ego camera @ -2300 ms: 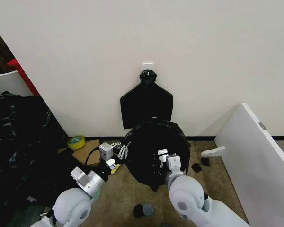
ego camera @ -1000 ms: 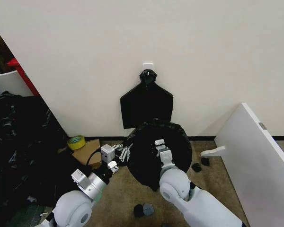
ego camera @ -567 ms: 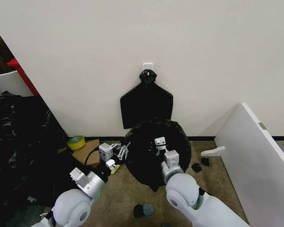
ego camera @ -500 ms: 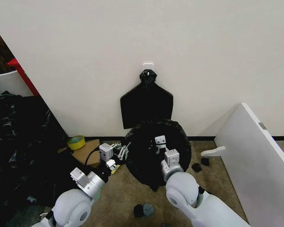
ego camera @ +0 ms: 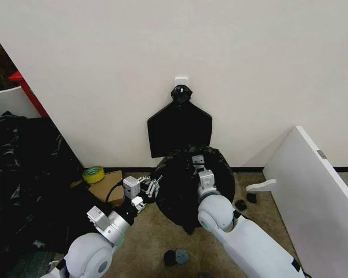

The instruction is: Place the garbage bag over the trash bin.

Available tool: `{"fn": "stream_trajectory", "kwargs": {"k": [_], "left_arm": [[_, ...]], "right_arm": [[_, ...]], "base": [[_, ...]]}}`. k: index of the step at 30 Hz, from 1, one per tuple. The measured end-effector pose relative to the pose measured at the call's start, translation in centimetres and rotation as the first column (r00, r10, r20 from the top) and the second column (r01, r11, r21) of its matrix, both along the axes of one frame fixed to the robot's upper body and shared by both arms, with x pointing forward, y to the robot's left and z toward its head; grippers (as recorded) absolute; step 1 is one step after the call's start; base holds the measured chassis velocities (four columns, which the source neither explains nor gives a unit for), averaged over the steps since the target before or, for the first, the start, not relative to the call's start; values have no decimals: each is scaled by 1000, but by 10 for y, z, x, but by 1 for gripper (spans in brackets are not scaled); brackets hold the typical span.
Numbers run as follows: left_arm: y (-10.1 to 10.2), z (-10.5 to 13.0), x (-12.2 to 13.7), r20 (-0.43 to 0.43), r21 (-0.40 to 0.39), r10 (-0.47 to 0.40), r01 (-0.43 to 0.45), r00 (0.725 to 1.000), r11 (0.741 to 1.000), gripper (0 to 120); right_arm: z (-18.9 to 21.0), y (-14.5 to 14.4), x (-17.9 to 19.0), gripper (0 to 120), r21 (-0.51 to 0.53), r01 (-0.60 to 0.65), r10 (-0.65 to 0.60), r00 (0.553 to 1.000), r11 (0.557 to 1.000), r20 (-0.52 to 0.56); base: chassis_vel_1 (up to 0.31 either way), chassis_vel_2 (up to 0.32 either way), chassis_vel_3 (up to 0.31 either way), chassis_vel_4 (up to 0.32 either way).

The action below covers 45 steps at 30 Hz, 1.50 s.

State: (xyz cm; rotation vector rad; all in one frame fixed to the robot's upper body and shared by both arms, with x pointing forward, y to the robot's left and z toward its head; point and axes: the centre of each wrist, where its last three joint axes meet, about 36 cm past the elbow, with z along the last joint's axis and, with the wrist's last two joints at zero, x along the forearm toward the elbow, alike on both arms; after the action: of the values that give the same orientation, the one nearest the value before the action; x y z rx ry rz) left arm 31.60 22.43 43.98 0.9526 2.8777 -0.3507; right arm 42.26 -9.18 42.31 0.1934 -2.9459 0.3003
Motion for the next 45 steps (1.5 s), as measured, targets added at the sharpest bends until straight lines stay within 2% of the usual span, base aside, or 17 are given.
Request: {"fn": "stream_trajectory", "kwargs": {"k": [7,9,13,15,16,19,23,26,27,29,31,33,35,37,38,40,45], "left_arm": [[0,2,3,-16,-23,17,-17,1000,1000,5],[2,2,10,-49,-57,55,-57,997,997,5],[6,2,18,-93,-80,89,-97,992,992,5],[7,0,22,-127,-94,104,-116,986,989,5],[8,0,25,-158,-109,114,-132,981,985,5],[8,-2,30,-211,-143,131,-163,969,976,5],[6,-2,34,-266,-185,137,-190,954,964,5],[3,1,37,-337,-241,135,-224,932,944,5],[3,2,38,-382,-268,135,-249,914,931,5],[2,2,39,-398,-276,135,-259,907,926,5],[0,3,44,-525,-306,141,-340,840,889,5],[4,5,49,-618,-315,147,-415,772,854,5],[9,7,53,-652,-324,152,-454,742,830,5],[11,8,54,-662,-327,154,-467,734,822,5],[21,11,57,-702,-337,155,-515,696,788,5],[32,16,59,-738,-341,146,-550,659,762,5],[46,34,53,-761,-363,118,-569,638,738,5]], "right_arm": [[5,-3,-19,0,35,-29,28,1000,999,4],[14,-13,-42,0,123,-136,125,988,983,88],[11,-30,-63,10,147,-294,257,939,944,230],[9,-40,-72,15,138,-402,347,887,905,304],[8,-47,-81,22,129,-491,420,832,862,362],[9,-59,-87,34,88,-597,504,739,797,446],[11,-71,-95,48,38,-629,538,694,777,478],[13,-77,-109,59,40,-608,520,710,793,475],[14,-78,-119,65,52,-570,485,741,820,464],[14,-78,-122,67,58,-558,474,751,828,460],[18,-75,-144,77,131,-407,324,852,904,412],[21,-70,-156,86,186,-266,186,914,946,362],[22,-68,-161,91,207,-189,114,938,960,328],[22,-68,-162,94,209,-175,101,942,962,321],[20,-67,-166,98,215,-104,40,958,971,284],[17,-67,-169,100,210,-73,18,967,975,253],[3,-61,-179,100,236,-84,41,982,968,184]], "base": [[0,0,0,0],[0,0,0,0],[0,0,0,0],[0,0,0,0],[0,0,0,0],[0,0,0,0],[0,0,0,0],[0,0,0,0],[0,0,0,0],[0,0,0,0],[0,0,0,0],[0,0,0,0],[0,0,0,0],[0,0,0,0],[0,0,0,0],[0,0,0,0],[0,0,0,0]]}}
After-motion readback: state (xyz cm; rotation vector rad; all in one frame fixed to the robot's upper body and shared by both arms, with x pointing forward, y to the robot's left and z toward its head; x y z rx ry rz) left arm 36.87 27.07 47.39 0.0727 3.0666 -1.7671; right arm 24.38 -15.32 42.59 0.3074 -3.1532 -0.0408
